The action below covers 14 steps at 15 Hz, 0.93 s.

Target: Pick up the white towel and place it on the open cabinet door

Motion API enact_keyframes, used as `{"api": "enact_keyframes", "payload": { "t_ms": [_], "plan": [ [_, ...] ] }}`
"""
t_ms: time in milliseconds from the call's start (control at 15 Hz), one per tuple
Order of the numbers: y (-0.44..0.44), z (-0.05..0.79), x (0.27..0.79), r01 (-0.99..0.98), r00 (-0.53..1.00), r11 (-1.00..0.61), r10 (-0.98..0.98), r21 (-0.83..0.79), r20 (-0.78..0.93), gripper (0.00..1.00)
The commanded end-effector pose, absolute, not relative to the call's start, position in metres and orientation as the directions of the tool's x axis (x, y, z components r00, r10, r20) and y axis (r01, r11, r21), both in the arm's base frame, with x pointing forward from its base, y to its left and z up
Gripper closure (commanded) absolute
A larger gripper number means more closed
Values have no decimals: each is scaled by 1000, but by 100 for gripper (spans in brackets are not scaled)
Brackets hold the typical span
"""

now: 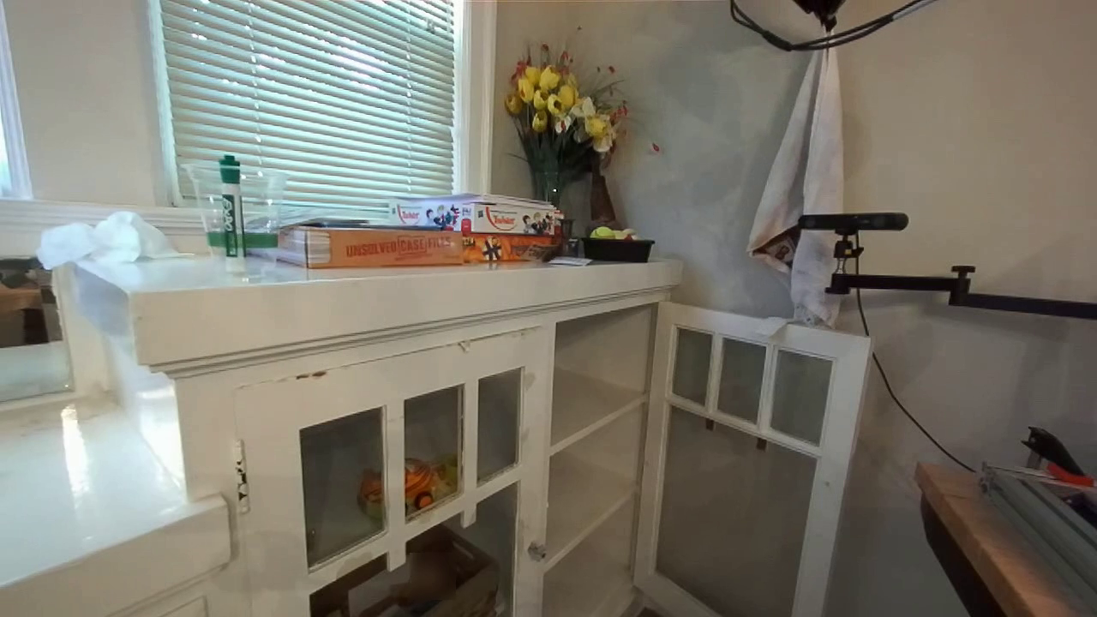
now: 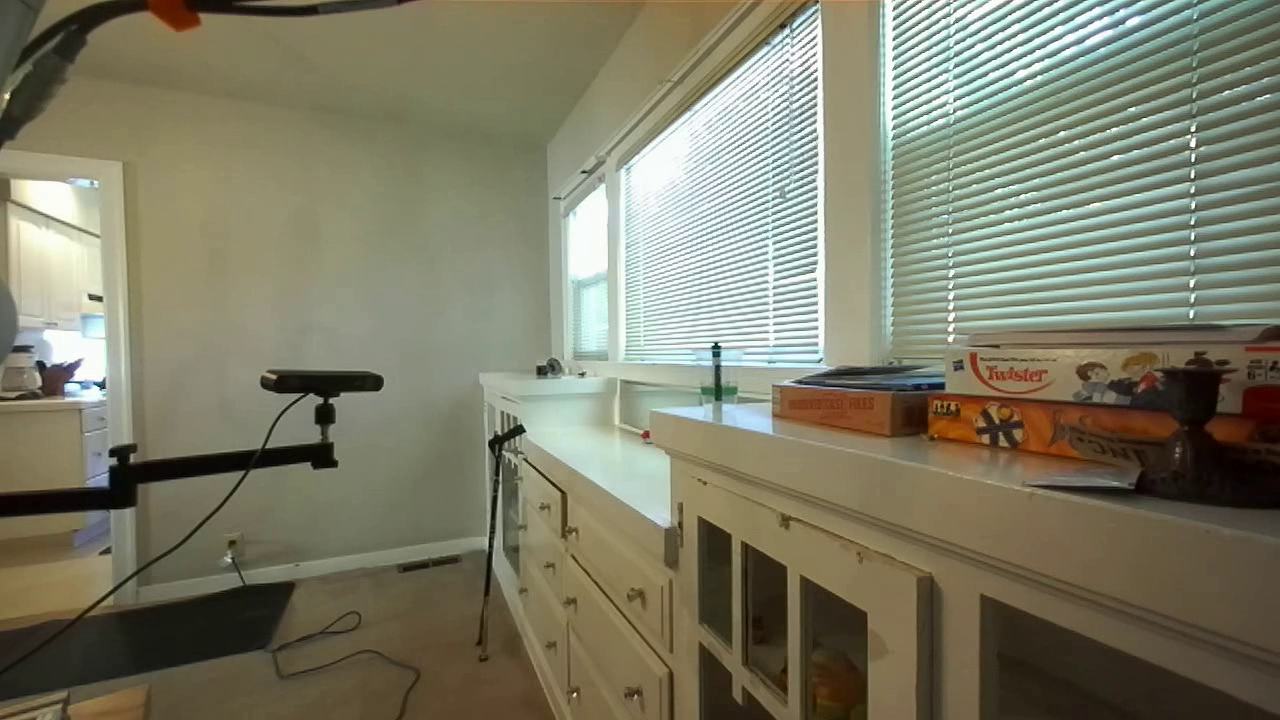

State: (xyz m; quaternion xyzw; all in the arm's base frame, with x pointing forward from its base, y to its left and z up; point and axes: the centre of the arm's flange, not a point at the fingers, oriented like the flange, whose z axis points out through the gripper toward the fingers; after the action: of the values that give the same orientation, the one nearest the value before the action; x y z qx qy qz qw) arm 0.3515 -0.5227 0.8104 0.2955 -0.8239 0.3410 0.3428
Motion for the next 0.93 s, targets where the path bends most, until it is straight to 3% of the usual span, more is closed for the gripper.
{"api": "enact_keyframes", "payload": {
  "t_ms": [0,267,867],
  "plan": [
    [-521,816,347,-744,-563,623,-391,-241,728,99],
    [-517,798,341,-750,-527,650,-476,-122,704,99],
    [-528,735,373,-751,-578,655,-598,-76,555,99]
  ]
}}
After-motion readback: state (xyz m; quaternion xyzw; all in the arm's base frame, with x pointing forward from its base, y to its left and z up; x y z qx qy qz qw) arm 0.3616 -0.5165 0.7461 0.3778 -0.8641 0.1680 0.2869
